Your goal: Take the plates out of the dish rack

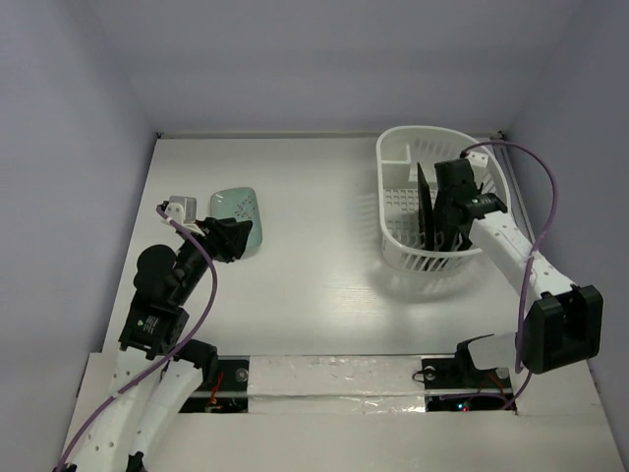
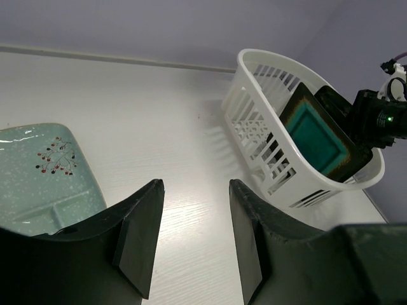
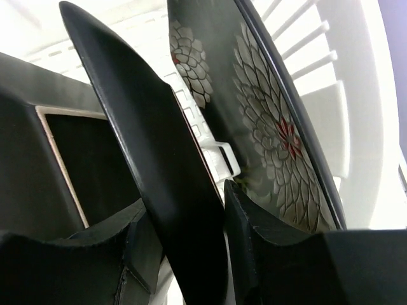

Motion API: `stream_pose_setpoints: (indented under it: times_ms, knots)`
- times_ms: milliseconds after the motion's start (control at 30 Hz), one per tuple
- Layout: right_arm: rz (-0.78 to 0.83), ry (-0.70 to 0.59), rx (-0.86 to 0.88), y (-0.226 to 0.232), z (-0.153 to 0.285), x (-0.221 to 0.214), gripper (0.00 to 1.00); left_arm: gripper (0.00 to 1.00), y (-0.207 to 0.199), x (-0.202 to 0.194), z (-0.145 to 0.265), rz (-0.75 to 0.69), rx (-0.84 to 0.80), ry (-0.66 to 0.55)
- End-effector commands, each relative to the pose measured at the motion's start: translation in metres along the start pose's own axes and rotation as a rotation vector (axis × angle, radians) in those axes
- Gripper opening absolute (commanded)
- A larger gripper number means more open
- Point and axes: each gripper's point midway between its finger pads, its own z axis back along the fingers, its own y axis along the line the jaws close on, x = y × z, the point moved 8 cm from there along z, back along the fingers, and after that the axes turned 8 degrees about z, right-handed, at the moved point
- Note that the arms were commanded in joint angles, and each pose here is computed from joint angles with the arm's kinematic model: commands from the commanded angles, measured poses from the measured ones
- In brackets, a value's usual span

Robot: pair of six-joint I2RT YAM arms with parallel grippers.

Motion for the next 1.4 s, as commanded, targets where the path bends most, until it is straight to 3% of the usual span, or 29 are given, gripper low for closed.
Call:
stream_pose_setpoints:
  times_ms: [0, 67, 200, 500, 867, 1367]
  knots:
    - [-0.012, -0.036, 0.013, 0.0, 0.005, 0.017, 0.44, 0.42, -0.008, 0.011, 0.0, 0.002, -0.042, -0.041]
    - [0.003, -0.029, 0.009, -0.002, 0.006, 0.016, 0.41, 0.42, -0.009, 0.011, 0.001, 0.001, -0.047, -0.043]
    - [0.022, -0.032, 0.0, -0.007, 0.015, 0.023, 0.22, 0.42, -0.01, 0.012, 0.002, 0.002, -0.054, -0.051]
    - [0.068, -0.072, 0.017, -0.018, 0.037, 0.046, 0.01, 0.42, -0.012, 0.014, 0.005, 0.0, -0.066, -0.063]
    - [0.155, -0.111, 0.001, -0.015, 0.047, 0.056, 0.0, 0.42, -0.013, 0.014, 0.005, 0.002, -0.071, -0.062]
    - [0.061, -0.263, -0.019, -0.043, 0.097, 0.086, 0.0, 0.42, -0.01, 0.012, 0.002, 0.002, -0.057, -0.049]
